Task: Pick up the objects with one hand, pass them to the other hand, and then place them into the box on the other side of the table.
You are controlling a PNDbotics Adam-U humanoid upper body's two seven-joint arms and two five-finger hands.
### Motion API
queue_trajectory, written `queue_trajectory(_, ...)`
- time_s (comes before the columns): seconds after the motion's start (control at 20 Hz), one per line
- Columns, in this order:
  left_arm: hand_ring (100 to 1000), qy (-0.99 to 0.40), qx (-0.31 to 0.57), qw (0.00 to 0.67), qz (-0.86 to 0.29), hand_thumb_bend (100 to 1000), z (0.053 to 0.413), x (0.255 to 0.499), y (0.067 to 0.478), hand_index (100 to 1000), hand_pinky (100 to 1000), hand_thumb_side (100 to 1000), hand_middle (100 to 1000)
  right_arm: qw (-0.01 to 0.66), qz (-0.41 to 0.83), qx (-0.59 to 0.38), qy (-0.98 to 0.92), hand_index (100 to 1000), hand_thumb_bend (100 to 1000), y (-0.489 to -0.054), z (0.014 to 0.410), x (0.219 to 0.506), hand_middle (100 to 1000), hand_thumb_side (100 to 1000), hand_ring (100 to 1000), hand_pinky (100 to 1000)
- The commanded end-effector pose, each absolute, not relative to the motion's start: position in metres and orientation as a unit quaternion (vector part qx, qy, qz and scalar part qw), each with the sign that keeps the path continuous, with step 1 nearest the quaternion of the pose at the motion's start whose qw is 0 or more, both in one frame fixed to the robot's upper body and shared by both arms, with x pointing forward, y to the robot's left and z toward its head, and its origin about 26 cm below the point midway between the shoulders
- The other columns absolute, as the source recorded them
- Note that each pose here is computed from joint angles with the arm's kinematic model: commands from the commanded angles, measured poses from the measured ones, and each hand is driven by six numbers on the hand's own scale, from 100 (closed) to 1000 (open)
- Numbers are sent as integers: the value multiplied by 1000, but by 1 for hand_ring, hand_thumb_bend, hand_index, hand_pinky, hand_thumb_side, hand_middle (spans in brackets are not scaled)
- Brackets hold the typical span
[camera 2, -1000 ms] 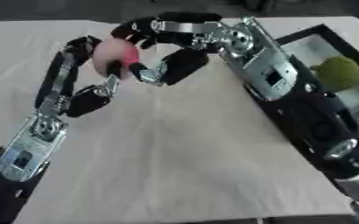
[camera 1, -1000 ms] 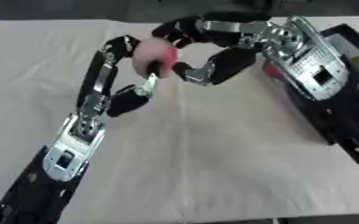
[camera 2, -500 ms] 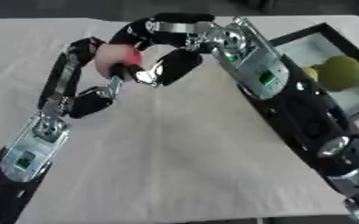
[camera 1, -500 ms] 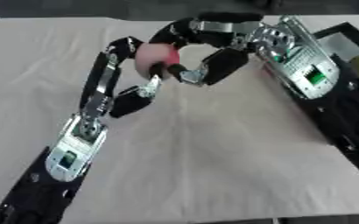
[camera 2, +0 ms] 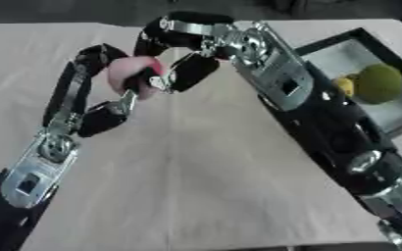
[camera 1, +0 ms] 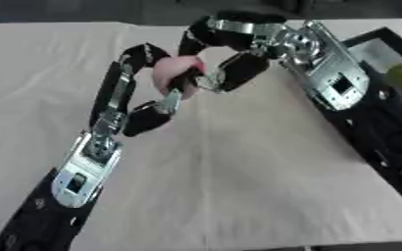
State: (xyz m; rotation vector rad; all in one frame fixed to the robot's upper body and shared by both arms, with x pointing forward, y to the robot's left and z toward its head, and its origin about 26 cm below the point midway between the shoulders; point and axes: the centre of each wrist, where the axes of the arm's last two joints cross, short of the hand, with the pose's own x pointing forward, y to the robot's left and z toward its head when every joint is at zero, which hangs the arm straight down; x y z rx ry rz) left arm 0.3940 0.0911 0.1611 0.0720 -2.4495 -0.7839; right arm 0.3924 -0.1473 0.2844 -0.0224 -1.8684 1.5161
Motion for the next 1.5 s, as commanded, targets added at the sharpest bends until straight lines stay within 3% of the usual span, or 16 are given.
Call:
queue_trajectory(0.05,648,-930,7,244,-275,100,177,390,82,621,693,247,577,351,588,-20,-728,504,100,-146,289,393,409,100,678,861)
queue_trajectory(0.2,642,-934,1,236,-268,107,176,390,81,623,690,229,574,364,581,-15,-728,480,100,-148,287,395,394,100,666,853)
queue_trajectory(0.25,643,-934,2,236,-267,148,176,391,81,628,690,223,576,368,578,-12,-728,476,100,-148,286,395,393,100,667,853)
queue_trajectory(0.3,645,-934,3,237,-268,225,175,391,82,639,691,211,581,373,575,-8,-728,472,100,-150,286,396,392,100,667,853)
queue_trajectory(0.35,658,-933,5,239,-269,371,173,392,82,667,699,202,597,377,571,-4,-729,468,100,-151,287,396,391,100,665,852)
queue_trajectory(0.45,695,-928,11,246,-280,560,170,393,84,736,716,237,642,379,566,-1,-732,471,100,-155,289,396,394,100,666,853)
queue_trajectory(0.5,725,-924,18,251,-288,711,169,394,86,799,730,304,685,379,563,0,-734,473,100,-157,290,395,396,100,667,855)
queue_trajectory(0.55,738,-919,25,257,-297,782,167,395,88,828,735,337,703,378,560,0,-737,474,100,-159,292,394,397,100,668,856)
queue_trajectory(0.7,755,-911,44,272,-307,868,164,397,94,869,743,377,723,377,545,-2,-749,477,100,-166,297,392,400,100,670,858)
queue_trajectory(0.9,759,-905,64,285,-309,929,162,399,102,876,746,429,728,382,524,-8,-762,480,100,-179,301,389,403,100,672,860)
queue_trajectory(1.1,758,-902,82,299,-302,928,160,400,113,876,743,435,725,392,502,-19,-771,483,100,-196,305,385,405,100,673,861)
queue_trajectory(1.5,750,-886,121,342,-290,810,153,403,149,827,738,444,709,437,422,-88,-790,499,100,-268,309,369,413,100,677,863)
